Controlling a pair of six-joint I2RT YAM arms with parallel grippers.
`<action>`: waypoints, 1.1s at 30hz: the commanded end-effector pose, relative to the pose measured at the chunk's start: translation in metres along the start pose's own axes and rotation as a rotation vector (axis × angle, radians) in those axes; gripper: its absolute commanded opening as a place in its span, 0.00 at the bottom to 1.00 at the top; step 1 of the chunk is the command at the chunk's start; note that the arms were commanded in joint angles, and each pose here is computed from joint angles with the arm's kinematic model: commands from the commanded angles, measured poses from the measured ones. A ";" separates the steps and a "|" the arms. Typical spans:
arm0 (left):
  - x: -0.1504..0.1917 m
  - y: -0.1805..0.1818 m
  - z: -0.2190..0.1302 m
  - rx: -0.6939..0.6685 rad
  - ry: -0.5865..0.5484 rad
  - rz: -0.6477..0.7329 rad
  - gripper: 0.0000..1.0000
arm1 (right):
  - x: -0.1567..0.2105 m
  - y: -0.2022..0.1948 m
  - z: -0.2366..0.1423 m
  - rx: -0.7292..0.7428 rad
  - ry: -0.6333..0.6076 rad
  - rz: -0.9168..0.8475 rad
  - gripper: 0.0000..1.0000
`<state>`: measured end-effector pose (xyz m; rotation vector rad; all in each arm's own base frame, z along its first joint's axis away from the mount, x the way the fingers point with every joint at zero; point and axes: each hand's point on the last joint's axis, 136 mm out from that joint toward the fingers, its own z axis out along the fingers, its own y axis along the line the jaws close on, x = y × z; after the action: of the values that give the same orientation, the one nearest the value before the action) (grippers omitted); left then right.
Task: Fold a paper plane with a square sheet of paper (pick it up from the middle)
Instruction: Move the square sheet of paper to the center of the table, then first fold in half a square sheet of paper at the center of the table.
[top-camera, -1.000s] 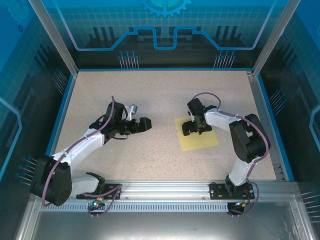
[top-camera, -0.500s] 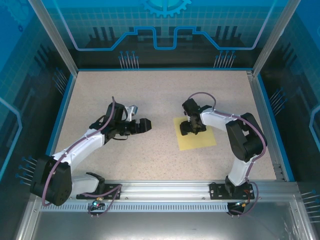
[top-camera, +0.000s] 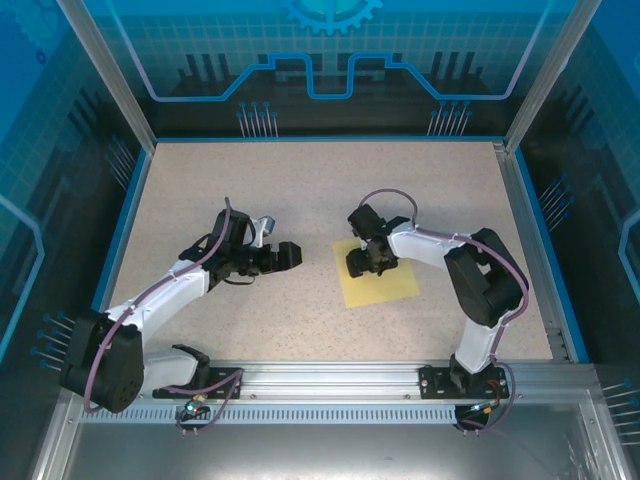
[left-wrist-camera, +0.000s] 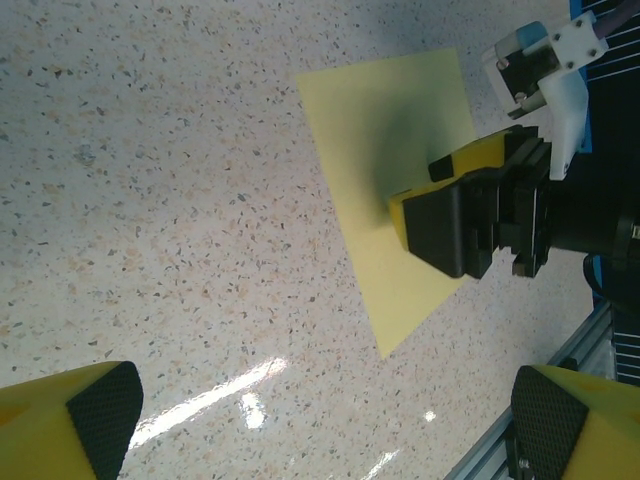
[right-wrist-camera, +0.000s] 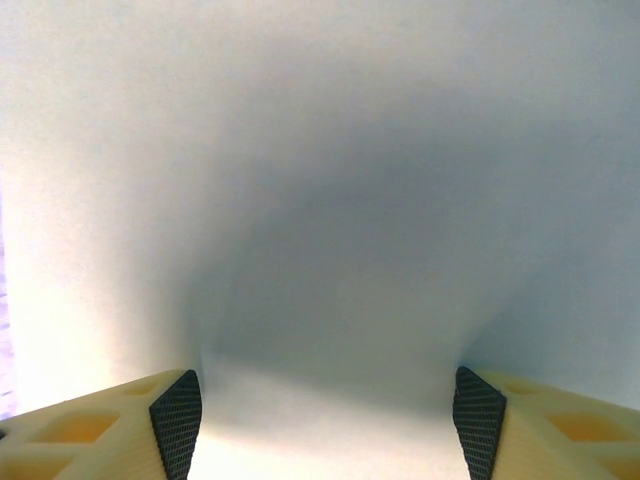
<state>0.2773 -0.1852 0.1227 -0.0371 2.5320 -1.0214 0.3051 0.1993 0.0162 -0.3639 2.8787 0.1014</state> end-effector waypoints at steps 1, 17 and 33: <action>0.010 -0.004 -0.003 0.024 0.027 0.020 0.99 | -0.008 0.019 -0.023 -0.059 -0.046 0.019 0.72; 0.010 -0.007 -0.007 0.027 0.024 0.029 0.99 | -0.005 -0.027 -0.016 0.101 -0.040 0.043 0.81; 0.020 -0.001 -0.011 0.011 0.024 0.030 0.99 | 0.019 -0.010 0.027 0.077 0.074 0.043 0.81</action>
<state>0.2643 -0.1807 0.1237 -0.0283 2.5332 -1.0173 0.3077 0.1781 0.0111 -0.2763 2.8902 -0.0227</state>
